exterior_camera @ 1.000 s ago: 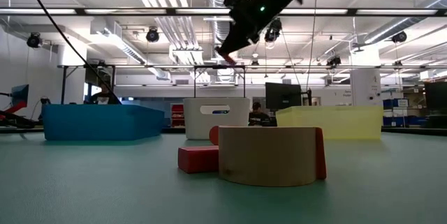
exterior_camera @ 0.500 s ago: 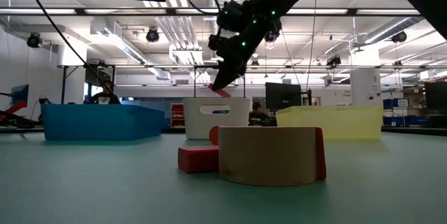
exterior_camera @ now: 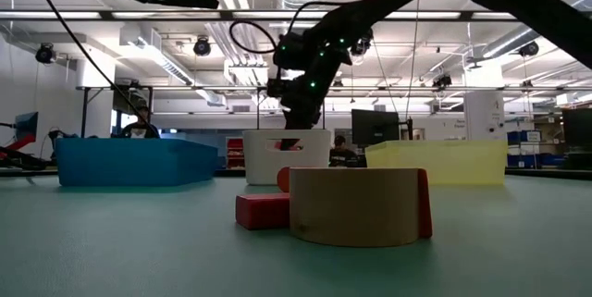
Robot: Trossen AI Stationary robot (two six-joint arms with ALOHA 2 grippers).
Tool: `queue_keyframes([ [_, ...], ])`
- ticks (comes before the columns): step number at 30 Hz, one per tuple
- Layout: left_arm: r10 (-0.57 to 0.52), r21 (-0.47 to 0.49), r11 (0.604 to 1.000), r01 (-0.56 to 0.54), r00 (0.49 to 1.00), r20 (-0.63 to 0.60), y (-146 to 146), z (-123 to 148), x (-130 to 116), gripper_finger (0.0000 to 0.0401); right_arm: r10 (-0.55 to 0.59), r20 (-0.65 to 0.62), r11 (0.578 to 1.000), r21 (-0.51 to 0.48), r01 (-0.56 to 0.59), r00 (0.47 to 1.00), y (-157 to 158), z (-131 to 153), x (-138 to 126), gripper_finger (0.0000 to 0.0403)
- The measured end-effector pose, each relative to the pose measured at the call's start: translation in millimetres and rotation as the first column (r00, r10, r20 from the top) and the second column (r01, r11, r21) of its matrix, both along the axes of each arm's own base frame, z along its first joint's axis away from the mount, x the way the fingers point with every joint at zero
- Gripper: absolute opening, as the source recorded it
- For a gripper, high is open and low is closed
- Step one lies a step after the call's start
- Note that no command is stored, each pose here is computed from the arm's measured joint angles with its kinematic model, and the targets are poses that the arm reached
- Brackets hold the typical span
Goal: Sort & place blocks by color
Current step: Put the bottom right orange block into the white bin, then put the bottom left red block into the blue bin
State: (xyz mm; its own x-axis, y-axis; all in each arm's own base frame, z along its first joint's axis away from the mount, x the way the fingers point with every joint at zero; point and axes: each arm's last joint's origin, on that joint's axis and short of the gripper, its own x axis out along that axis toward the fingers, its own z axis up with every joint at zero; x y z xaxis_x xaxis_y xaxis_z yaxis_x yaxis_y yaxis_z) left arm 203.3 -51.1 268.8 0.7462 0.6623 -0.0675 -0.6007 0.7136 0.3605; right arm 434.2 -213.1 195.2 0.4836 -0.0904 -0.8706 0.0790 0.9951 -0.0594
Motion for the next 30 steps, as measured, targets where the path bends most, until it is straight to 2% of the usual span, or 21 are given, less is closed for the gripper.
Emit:
queue_keyframes([
  [7, 0.0, 0.0, 1.0, 0.0, 1.0, -0.002, 0.0, -0.6, -0.1, 0.0244, -0.005, -0.017, 1.0, 0.003, 0.005, 1.0, -2.8, -3.7, 1.2, 0.0136],
  [16, 0.0, -0.005, 1.0, 0.0, 1.0, 0.004, 0.0, -0.7, -0.1, 0.0244, -0.015, -0.05, 1.0, 0.022, 0.016, 0.999, -3.0, -6.1, -2.7, 0.0133],
  [30, 0.002, -0.017, 1.0, -0.002, 1.0, 0.014, 0.2, -1.0, -0.1, 0.0244, -0.015, -0.057, 1.0, 0.026, 0.017, 0.998, -2.7, -6.5, -3.3, 0.0166],
])
